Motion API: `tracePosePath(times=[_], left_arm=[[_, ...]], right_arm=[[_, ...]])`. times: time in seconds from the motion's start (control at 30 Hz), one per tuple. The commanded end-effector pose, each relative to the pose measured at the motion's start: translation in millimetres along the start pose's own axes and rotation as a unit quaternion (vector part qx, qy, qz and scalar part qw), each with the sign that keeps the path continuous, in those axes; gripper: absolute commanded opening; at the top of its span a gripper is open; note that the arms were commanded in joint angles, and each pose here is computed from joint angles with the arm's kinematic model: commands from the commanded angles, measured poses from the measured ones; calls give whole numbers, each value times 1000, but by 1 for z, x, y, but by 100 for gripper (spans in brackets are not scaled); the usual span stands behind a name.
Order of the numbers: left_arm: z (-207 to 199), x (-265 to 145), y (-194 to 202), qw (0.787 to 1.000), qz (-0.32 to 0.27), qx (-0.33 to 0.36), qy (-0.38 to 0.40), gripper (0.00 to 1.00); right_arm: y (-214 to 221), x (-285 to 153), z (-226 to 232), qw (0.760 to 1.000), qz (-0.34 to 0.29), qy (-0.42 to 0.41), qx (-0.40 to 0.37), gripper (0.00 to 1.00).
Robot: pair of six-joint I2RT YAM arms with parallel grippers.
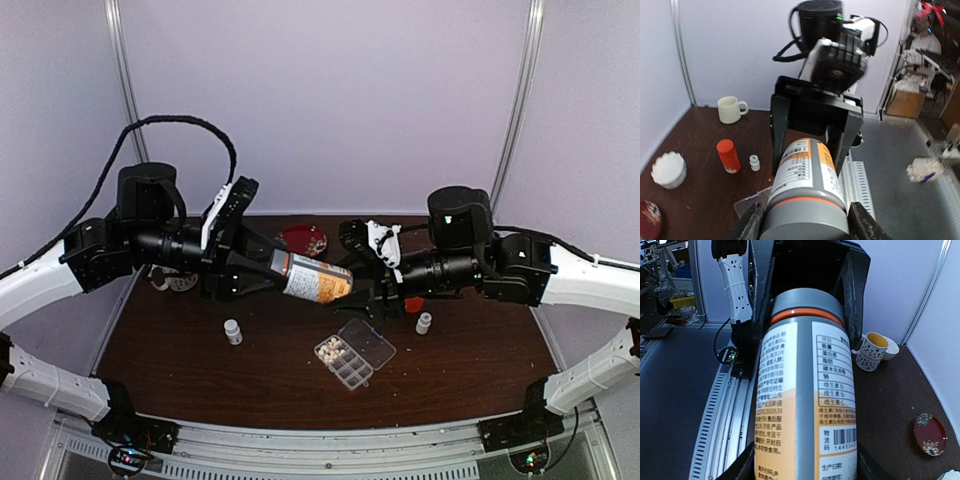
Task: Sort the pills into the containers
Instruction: Screw the lid of the pill bottle onto the pill bottle.
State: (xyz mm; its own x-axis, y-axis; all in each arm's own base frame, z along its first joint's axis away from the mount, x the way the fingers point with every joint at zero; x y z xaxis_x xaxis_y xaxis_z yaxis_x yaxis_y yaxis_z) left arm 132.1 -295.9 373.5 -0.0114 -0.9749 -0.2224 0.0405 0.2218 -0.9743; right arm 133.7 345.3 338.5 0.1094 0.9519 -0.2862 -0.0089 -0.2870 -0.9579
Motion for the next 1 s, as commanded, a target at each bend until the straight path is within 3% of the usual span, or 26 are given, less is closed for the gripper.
tracePosePath(times=[0.0, 0.13, 0.27, 0.4, 0.57, 0.63, 0.73, 0.83, 0.93, 0.97], left_arm=[[-31, -3, -3, 967, -49, 242, 64, 7], [-24, 0, 5, 937, -8, 346, 56, 1], [-30, 0, 17, 863, 11, 495, 99, 0], [-25, 1, 30, 782, 37, 615, 91, 0], [-11, 1, 40, 693, 93, 712, 64, 0], [-6, 2, 42, 667, 115, 734, 47, 4], [-6, 1, 35, 657, 98, 748, 6, 26], [-9, -5, 21, 708, 59, 702, -46, 55], [-13, -9, 18, 752, 45, 655, -56, 95], [-13, -11, 17, 772, 39, 631, -61, 97]], right_arm=[[-25, -6, 21, 993, -40, -109, 23, 0], [-22, -6, 23, 991, -35, -125, 37, 0], [-19, -4, 22, 990, -27, -130, 50, 0], [-18, -3, 21, 989, -23, -135, 59, 0], [-16, -3, 20, 988, -21, -137, 65, 0], [-15, -3, 18, 989, -19, -132, 67, 0], [-12, -3, 15, 990, -13, -121, 68, 0], [-7, -4, 13, 992, -5, -110, 64, 0], [-2, -7, 12, 993, 2, -97, 60, 0], [0, -8, 11, 994, 6, -93, 59, 0]])
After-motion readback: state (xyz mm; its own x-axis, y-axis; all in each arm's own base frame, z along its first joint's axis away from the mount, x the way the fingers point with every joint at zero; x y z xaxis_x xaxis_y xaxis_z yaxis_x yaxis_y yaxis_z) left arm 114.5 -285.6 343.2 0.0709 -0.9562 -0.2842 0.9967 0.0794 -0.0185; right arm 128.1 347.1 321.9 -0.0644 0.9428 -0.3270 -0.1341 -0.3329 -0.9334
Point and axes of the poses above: each gripper's point midway between its finger pads, its own x axis out along the fingers, its own z axis along the line the jaws close on, y = z × x, the point moved 5 cm from there along -x, back along the fingers, and after that the axes turned 9 degrees about x, right-handed, at the moved point
